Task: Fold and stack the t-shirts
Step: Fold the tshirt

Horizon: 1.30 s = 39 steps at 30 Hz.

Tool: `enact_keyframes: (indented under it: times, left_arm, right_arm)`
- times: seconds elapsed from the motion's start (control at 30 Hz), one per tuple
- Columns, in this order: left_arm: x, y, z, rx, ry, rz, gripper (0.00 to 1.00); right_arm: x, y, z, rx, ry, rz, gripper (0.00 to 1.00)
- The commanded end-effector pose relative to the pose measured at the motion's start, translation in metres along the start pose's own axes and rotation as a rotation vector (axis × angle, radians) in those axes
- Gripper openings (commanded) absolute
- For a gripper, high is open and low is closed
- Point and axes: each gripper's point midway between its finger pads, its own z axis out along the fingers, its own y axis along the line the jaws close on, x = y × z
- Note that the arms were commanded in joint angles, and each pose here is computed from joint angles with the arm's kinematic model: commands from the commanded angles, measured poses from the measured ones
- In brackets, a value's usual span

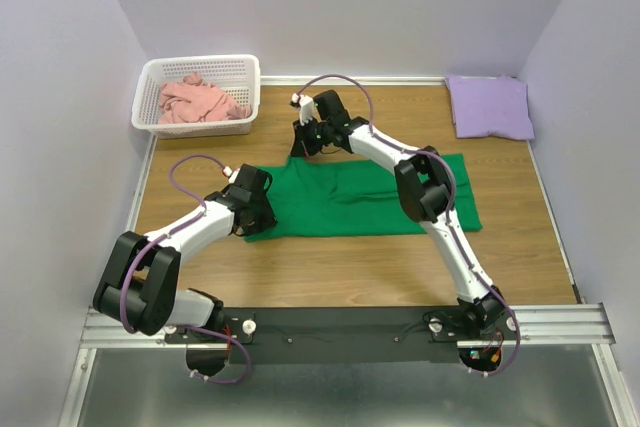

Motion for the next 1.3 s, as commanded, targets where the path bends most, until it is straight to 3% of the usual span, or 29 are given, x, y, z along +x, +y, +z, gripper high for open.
enact_keyframes:
  times: [0.0,0.3,0.37,0.43,0.5,0.53,0.87,1.17,1.2,1.27]
  left_arm:
    - [0.024,0.016,0.003,-0.047,0.081,-0.007,0.49]
    - [0.024,0.016,0.004,-0.049,0.083,-0.016,0.5]
    - [0.024,0.016,0.004,-0.051,0.083,-0.016,0.5]
    - [0.023,0.014,0.006,-0.049,0.083,-0.016,0.5]
    - [0.023,0.014,0.006,-0.049,0.085,-0.017,0.52]
    - [0.022,0.014,0.006,-0.048,0.082,-0.019,0.52]
    - [0.019,0.012,0.004,-0.044,0.071,-0.026,0.57]
    - [0.007,0.019,-0.006,-0.076,-0.002,-0.076,0.57]
    - [0.006,0.019,-0.007,-0.078,-0.004,-0.08,0.57]
    - [0.007,0.02,-0.007,-0.082,-0.002,-0.083,0.56]
  right_arm:
    - [-0.044,-0.002,-0.023,0.072,-0.113,-0.031,0.01]
    - [-0.053,-0.003,-0.036,0.124,-0.145,-0.03,0.02]
    - [-0.049,-0.004,-0.034,0.122,-0.139,-0.017,0.08]
    - [-0.047,-0.003,-0.033,0.116,-0.135,0.006,0.3]
    - [-0.048,-0.005,-0.036,0.135,-0.138,0.022,0.45]
    - [-0.05,-0.002,-0.044,0.147,-0.144,0.04,0.48]
    - [-0.018,-0.011,-0.123,0.314,-0.132,0.231,0.49]
    - [0.081,-0.024,-0.236,0.492,-0.099,0.48,0.42]
    - [0.113,-0.036,-0.252,0.561,-0.069,0.539,0.42]
    - [0.126,-0.04,-0.285,0.636,-0.105,0.601,0.42]
